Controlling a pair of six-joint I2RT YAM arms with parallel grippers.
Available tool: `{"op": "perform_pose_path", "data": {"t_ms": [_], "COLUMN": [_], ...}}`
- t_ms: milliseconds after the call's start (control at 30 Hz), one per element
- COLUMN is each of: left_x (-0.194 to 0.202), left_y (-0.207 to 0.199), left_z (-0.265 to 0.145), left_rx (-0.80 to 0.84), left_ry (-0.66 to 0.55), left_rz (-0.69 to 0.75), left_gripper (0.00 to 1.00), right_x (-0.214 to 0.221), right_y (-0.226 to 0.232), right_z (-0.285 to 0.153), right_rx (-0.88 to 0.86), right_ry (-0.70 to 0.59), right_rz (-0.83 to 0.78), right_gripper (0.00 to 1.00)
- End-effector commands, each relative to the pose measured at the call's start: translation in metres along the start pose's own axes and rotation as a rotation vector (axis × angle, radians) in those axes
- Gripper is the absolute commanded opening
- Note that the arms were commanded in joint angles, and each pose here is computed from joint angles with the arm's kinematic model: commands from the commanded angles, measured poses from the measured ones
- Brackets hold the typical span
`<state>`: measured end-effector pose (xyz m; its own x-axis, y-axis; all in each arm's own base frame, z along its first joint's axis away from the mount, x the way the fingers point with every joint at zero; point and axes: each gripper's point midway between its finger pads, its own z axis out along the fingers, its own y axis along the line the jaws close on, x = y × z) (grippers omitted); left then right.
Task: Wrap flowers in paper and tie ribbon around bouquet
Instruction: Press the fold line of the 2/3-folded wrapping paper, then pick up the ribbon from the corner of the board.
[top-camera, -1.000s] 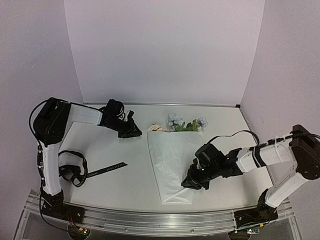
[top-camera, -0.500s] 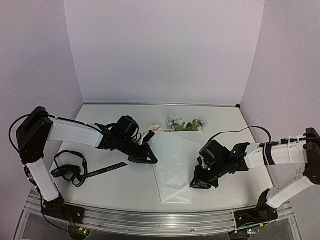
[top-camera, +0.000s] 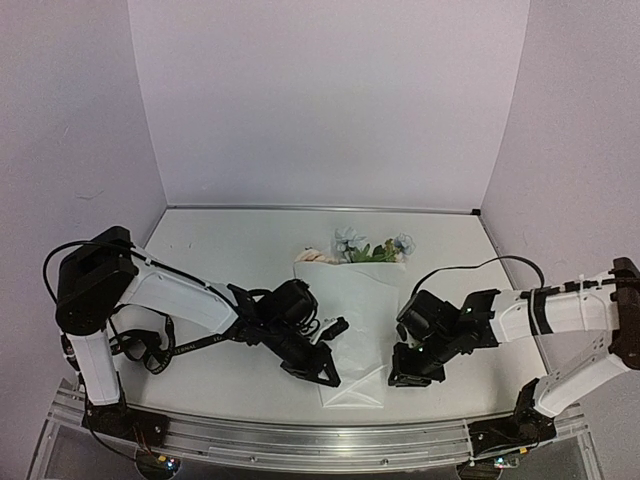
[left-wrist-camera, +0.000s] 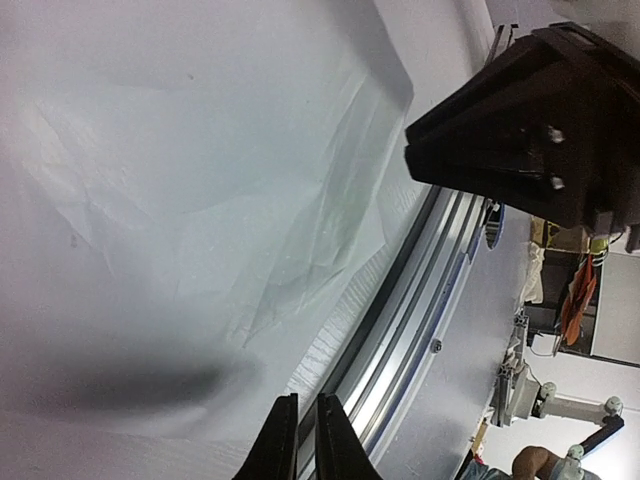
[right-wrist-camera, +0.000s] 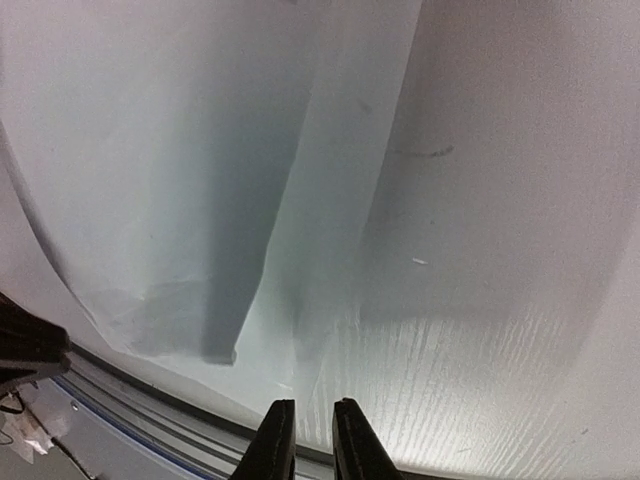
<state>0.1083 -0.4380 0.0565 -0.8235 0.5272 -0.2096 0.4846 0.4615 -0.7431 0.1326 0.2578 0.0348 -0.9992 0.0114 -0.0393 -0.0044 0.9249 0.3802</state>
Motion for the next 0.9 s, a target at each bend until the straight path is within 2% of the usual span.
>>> {"op": "perform_pose_path", "data": {"t_ms": [0, 67, 233, 467, 567, 633, 767, 867], "left_x": [-0.008, -0.010, -0.019, -0.024, -0.037, -0.046, -0.048, -0.026], "left_y": [-0.014, -0.014, -0.016, -0.016, -0.006, 0.017, 0.071, 0.116], "left_z": [0.005, 0.007, 0.010, -0.006, -0.033, -0.060, -0.132, -0.183], "left_rx": [0.030, 0.027, 0.019, -0.033, -0.120, -0.237, -0.512, -0.681], "left_ry": [0.004, 0.001, -0.011, -0.068, -0.181, -0.292, -0.522, -0.649], "left_rz": [0.030, 0.031, 0.035, 0.033, -0.001, -0.069, -0.279, -0.474], "left_gripper": [0.09, 0.09, 0.09, 0.09, 0.11, 0.15, 0.22, 0.28], "right_x": [0.004, 0.003, -0.007, -0.022, -0.029, -0.031, -0.030, -0.028], "right_y": [-0.014, -0.020, -0.014, -0.001, -0.004, -0.001, 0.001, 0.001], "right_z": [-0.015, -0.017, -0.027, -0.035, -0.035, -0.039, -0.045, -0.049], "right_rx": [0.063, 0.071, 0.055, 0.046, 0.033, 0.019, 0.003, 0.000], "right_ry": [-0.055, -0.081, -0.135, -0.182, -0.192, -0.197, -0.201, -0.200], "right_rz": [-0.078, -0.088, -0.119, -0.139, -0.106, -0.110, -0.148, -0.187], "right_gripper": [0.20, 0.28, 0.57, 0.80, 0.82, 0.83, 0.83, 0.84]}}
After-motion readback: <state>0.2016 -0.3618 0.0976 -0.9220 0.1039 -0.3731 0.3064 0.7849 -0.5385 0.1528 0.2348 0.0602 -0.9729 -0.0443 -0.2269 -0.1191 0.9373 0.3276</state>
